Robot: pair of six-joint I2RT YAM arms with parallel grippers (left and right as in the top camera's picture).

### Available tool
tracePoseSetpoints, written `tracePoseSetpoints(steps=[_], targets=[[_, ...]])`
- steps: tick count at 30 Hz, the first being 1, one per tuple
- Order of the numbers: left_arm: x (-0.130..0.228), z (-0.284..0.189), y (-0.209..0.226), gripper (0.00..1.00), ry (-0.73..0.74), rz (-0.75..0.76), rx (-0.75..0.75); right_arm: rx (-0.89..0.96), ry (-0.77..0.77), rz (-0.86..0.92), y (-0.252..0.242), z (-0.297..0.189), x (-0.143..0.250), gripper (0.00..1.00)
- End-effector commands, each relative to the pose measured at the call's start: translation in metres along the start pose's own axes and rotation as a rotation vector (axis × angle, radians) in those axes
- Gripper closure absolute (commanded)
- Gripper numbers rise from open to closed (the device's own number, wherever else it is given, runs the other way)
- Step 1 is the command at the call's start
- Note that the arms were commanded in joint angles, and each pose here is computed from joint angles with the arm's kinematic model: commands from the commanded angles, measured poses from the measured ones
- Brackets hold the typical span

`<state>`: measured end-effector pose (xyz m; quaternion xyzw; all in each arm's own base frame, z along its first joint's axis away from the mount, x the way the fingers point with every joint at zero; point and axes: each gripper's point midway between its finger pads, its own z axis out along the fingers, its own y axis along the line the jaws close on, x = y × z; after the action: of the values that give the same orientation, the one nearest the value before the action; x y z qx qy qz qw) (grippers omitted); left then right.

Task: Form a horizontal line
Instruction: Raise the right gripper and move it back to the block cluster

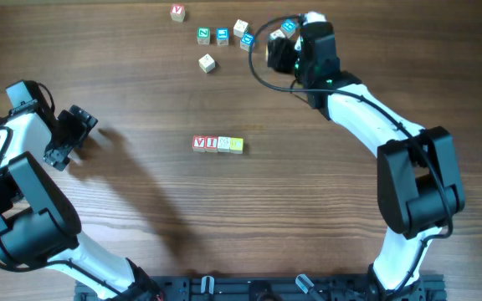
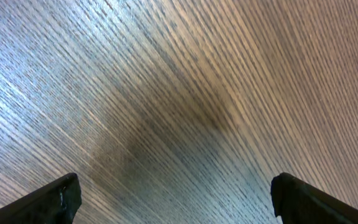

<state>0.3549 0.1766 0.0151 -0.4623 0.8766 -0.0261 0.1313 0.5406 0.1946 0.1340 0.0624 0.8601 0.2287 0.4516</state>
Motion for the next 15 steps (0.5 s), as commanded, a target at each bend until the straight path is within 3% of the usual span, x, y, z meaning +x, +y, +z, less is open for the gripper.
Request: tracePoseSetpoints(steps=[1,2,3,5,7,9,12,15], targets=[[0.002,0.004,0.002,0.0,0.012,-0.012,-0.002,-0.03,-0.095,-0.144,0.011,0.002,-0.022,0.67],[0.002,0.004,0.002,0.0,0.012,-0.012,-0.002,-0.03,-0.096,-0.153,0.011,0.001,-0.023,0.8],[0.002,0.004,0.002,0.0,0.012,-0.012,-0.002,-0.028,-0.095,-0.189,0.011,0.002,-0.022,0.87],[0.002,0.004,0.002,0.0,0.012,-0.012,-0.002,-0.028,-0.094,-0.238,0.011,0.007,-0.017,0.82],[0.002,0.004,0.002,0.0,0.012,-0.012,-0.002,0.008,-0.098,-0.253,0.001,0.017,-0.01,0.7],[0.002,0.004,0.002,0.0,0.012,-0.012,-0.002,0.062,-0.061,-0.236,-0.023,0.04,0.017,0.62],[0.002,0.004,0.002,0.0,0.012,-0.012,-0.002,0.065,-0.023,-0.223,-0.027,0.05,0.037,0.62],[0.002,0.004,0.002,0.0,0.012,-0.012,-0.002,0.017,-0.092,-0.276,-0.007,0.05,0.026,0.64]])
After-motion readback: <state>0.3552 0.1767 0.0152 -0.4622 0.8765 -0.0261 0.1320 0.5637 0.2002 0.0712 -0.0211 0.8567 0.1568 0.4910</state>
